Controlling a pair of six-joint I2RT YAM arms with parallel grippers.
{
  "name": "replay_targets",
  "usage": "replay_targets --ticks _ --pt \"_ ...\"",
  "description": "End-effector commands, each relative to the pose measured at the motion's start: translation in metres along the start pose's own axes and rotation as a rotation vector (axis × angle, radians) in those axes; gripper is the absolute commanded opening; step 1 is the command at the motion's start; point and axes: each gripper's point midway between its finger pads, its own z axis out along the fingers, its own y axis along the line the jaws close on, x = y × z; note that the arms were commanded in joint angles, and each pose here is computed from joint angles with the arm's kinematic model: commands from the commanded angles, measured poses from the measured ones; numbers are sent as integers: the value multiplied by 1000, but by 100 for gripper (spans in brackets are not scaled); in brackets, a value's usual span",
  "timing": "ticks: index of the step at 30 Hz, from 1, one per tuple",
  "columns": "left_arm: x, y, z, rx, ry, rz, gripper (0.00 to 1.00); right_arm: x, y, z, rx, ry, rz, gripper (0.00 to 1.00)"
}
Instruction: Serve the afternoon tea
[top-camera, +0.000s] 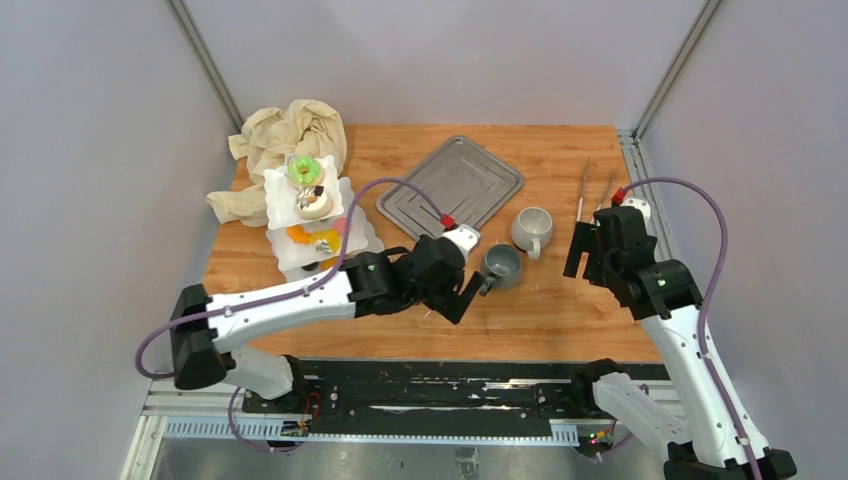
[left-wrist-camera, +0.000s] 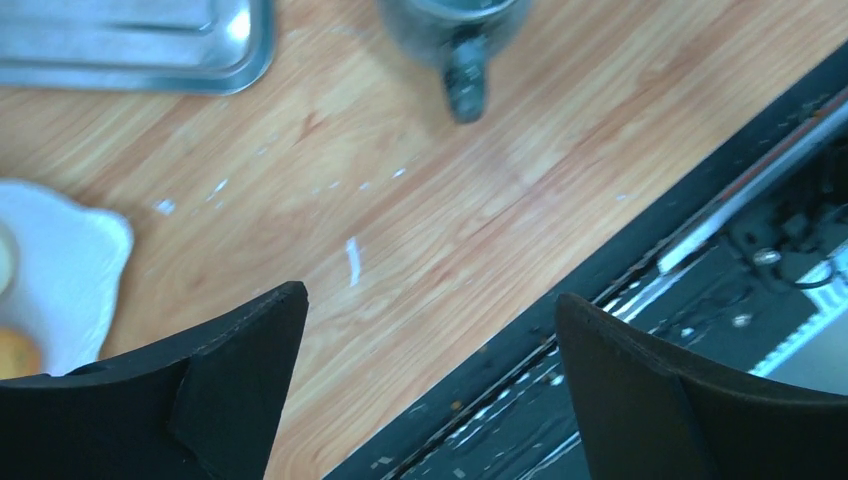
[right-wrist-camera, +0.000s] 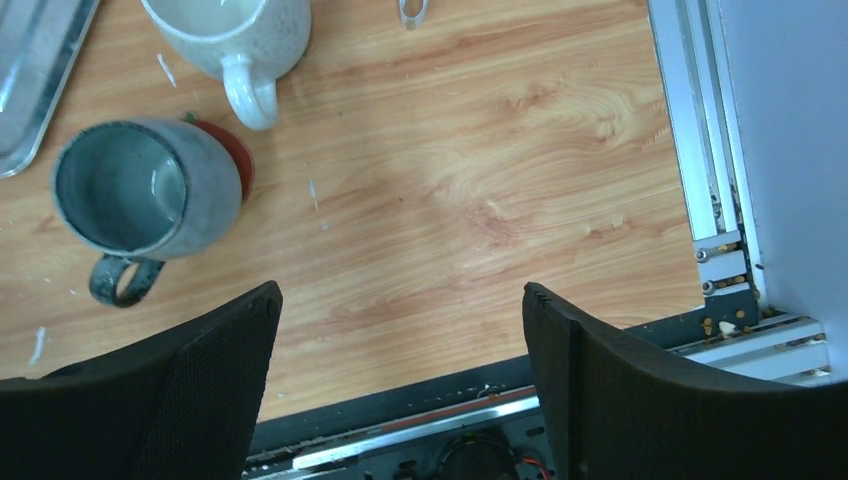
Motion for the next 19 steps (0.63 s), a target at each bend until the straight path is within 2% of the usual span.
replay_targets --ticks 1,8,11,14,19 --pt "13 46 -19 -149 -71 -13 98 -20 -9 -13 24 -111 141 89" --pt "34 39 -11 -70 -116 -123 98 -33 -50 -23 225 -237 217 89" --pt "40 38 -6 -83 -73 -124 98 -32 -66 -25 327 -252 243 89" --pt "41 34 -4 -86 -51 -102 98 -33 -69 -26 345 -254 259 89" --pt "32 34 -10 -73 -102 -108 98 -30 -66 -24 332 -239 255 90"
